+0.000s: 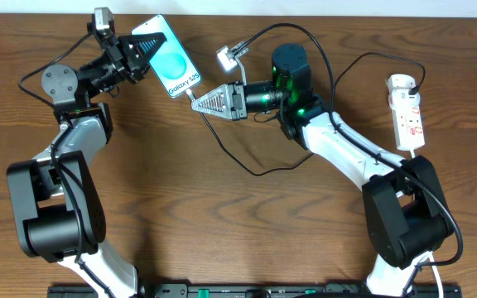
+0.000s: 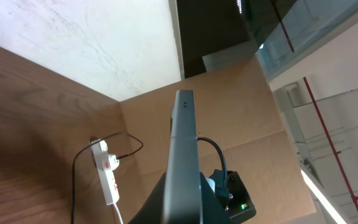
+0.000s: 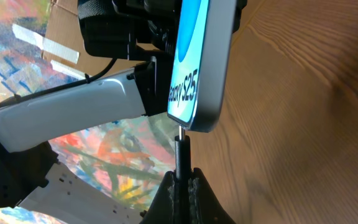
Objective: Plug charger to phone and switch on socket
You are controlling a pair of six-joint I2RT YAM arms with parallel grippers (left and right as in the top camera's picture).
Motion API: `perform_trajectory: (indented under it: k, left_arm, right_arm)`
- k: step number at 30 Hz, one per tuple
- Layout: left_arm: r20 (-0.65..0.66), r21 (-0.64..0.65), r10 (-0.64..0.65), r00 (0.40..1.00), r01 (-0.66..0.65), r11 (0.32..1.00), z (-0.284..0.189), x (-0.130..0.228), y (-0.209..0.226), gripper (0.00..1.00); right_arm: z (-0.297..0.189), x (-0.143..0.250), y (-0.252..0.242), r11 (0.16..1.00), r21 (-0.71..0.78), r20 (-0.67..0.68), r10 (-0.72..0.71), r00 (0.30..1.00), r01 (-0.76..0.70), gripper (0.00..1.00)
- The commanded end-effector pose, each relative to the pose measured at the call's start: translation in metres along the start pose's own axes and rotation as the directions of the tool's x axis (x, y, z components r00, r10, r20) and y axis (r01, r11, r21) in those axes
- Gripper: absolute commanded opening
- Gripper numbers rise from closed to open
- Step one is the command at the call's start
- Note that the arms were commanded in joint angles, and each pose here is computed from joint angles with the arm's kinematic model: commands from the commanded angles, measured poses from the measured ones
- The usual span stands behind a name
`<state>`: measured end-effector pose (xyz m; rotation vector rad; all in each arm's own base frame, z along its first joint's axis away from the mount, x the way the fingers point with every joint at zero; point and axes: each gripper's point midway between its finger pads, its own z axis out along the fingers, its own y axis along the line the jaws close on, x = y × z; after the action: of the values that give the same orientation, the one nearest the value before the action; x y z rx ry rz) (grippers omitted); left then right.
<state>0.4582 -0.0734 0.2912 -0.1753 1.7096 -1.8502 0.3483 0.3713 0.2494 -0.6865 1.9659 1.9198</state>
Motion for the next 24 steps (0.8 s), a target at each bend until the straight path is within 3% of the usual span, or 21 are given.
perform_trajectory:
  k: [1,24]
  left_arm:
    - [-0.049,0.004,0.047,0.998,-0.047,0.999,0.001,0.007,-0.005,0.08]
    - [-0.050,0.004,0.061,0.997,-0.060,0.998,0.001,0.007,-0.005,0.07]
  right_arm:
    - [-0.003,-0.013,0.001,1.000,0.023,0.046,-0.015,0.999,0.013,0.01]
    - [-0.003,-0.016,0.011,1.000,-0.014,0.045,-0.018,0.999,0.019,0.01]
